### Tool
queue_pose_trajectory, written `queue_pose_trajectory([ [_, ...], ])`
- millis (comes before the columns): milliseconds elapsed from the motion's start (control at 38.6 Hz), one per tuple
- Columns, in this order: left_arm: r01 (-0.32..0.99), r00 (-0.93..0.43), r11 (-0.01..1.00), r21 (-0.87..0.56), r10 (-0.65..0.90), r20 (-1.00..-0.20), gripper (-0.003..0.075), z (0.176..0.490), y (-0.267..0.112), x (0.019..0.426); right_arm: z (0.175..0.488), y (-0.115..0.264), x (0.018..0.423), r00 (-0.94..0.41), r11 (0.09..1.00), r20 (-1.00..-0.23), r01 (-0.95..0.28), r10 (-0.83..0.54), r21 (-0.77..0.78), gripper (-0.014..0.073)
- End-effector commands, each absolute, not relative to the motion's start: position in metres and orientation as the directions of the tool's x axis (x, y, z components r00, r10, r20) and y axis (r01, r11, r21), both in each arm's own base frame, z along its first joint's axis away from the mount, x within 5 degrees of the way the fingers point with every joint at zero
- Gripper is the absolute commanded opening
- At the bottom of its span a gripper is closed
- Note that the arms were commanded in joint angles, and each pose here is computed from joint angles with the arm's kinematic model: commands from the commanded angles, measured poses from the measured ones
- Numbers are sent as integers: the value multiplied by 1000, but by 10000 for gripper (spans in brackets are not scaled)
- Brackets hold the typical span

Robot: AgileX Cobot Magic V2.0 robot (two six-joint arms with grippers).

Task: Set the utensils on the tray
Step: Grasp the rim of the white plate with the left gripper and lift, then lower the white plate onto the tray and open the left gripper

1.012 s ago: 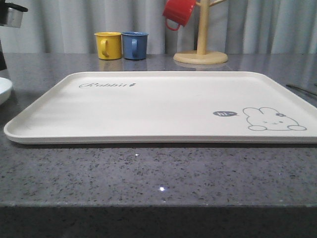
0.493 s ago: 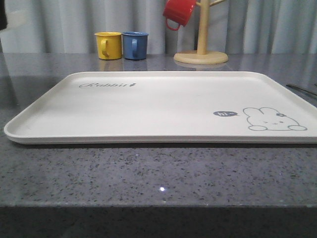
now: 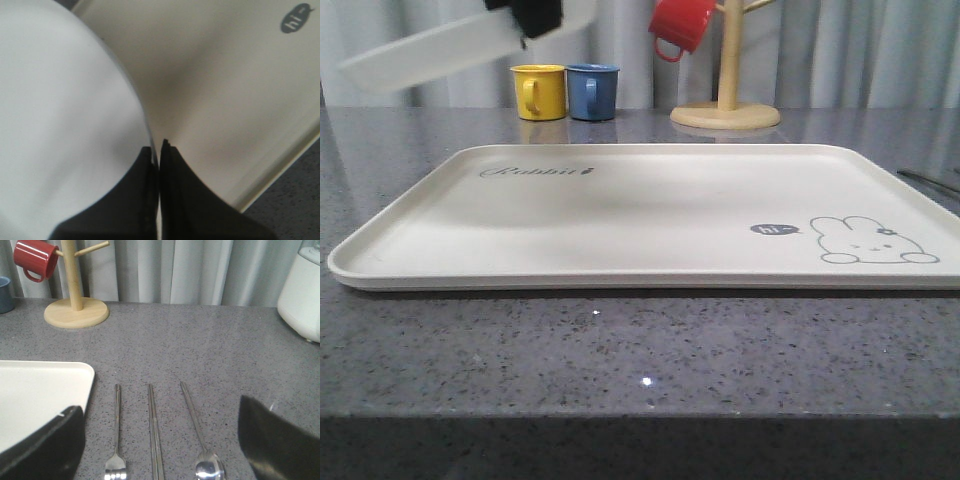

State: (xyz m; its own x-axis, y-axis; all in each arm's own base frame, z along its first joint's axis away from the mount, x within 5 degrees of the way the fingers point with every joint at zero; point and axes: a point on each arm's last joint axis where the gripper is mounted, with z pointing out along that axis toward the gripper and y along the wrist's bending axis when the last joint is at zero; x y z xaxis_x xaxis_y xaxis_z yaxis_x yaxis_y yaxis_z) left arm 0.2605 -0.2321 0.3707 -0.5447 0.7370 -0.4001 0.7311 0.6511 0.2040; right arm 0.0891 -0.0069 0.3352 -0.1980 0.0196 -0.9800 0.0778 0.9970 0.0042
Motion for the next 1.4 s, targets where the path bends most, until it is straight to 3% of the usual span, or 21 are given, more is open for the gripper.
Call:
queue_pose_trajectory([
  [0, 750, -524, 636, 182, 739, -423, -18, 376, -246, 254, 351, -7, 91, -109, 997, -994, 79, -4, -12, 643],
  [415, 784, -561, 612, 101, 769, -306, -18, 325, -276, 266, 351, -7, 91, -109, 997, -994, 79, -4, -12, 643],
  [1167, 787, -588, 617, 0, 751, -301, -11, 320, -284, 262, 351, -7, 91, -109, 997, -994, 79, -4, -12, 643],
  [1245, 787, -588, 617, 0, 751, -301, 27, 320, -284, 262, 351, -7, 91, -109, 997, -994, 79, -4, -12, 643],
  [1375, 787, -588, 617, 0, 751, -301, 174, 320, -284, 262, 351, -7, 91, -109, 997, -994, 79, -4, -12, 643],
])
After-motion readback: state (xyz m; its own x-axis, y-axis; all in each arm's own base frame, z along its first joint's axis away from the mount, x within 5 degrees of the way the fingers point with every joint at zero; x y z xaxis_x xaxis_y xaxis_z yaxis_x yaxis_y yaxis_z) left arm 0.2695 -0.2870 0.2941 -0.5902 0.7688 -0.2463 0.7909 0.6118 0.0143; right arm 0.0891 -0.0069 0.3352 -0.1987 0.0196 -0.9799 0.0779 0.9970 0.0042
